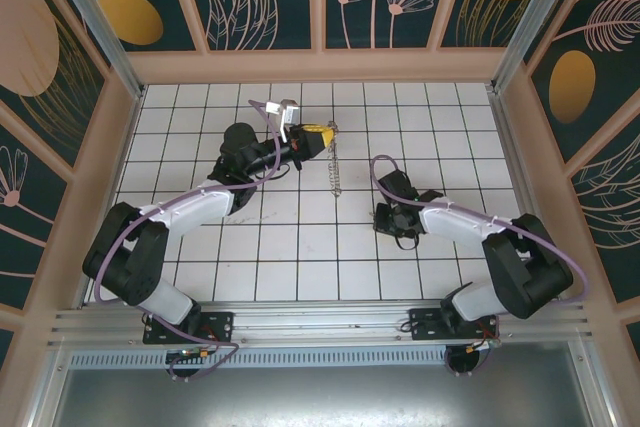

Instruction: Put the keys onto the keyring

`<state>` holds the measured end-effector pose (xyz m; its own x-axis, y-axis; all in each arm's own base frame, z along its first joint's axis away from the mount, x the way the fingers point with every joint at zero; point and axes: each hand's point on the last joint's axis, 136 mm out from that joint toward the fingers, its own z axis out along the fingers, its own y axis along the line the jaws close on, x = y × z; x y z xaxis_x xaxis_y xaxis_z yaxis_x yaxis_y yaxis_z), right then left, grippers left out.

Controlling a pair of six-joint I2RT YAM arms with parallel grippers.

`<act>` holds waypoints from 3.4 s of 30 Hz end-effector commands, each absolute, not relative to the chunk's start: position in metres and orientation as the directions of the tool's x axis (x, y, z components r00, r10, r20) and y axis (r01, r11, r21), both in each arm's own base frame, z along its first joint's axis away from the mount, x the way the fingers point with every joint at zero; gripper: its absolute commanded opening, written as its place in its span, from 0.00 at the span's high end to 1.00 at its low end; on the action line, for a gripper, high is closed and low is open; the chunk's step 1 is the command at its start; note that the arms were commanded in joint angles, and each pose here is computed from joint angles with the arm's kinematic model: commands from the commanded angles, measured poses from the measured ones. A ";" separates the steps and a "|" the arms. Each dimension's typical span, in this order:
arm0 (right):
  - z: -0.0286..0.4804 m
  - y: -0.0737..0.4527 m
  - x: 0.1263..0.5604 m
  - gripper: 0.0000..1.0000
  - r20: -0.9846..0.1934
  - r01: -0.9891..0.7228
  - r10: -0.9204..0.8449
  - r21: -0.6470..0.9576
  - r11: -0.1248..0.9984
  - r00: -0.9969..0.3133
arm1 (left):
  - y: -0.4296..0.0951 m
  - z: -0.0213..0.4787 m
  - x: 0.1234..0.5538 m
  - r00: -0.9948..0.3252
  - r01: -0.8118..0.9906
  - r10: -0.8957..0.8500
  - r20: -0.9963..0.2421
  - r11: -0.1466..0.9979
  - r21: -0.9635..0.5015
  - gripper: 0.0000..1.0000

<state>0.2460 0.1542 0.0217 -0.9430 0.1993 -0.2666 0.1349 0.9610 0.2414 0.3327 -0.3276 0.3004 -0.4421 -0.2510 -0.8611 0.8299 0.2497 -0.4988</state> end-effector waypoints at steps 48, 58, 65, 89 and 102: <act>0.024 0.144 0.247 0.71 -0.197 0.265 0.364 0.399 0.878 -0.910 | -0.332 0.309 0.332 -0.402 0.859 -0.278 -0.872 0.215 -0.464 1.00; 0.018 0.141 0.267 0.71 -0.216 0.259 0.348 0.356 0.898 -0.912 | -0.332 0.307 0.331 -0.399 0.861 -0.274 -0.875 0.216 -0.461 1.00; 0.019 0.149 0.283 0.74 -0.218 0.238 0.327 0.353 0.905 -0.919 | -0.331 0.303 0.332 -0.398 0.860 -0.272 -0.876 0.222 -0.460 1.00; 0.025 0.158 0.292 0.77 -0.231 0.230 0.328 0.367 0.901 -0.916 | -0.333 0.301 0.332 -0.414 0.858 -0.280 -0.866 0.198 -0.474 1.00; 0.018 0.158 0.285 0.87 -0.224 0.224 0.322 0.373 0.900 -0.920 | -0.333 0.302 0.333 -0.413 0.857 -0.283 -0.865 0.201 -0.475 1.00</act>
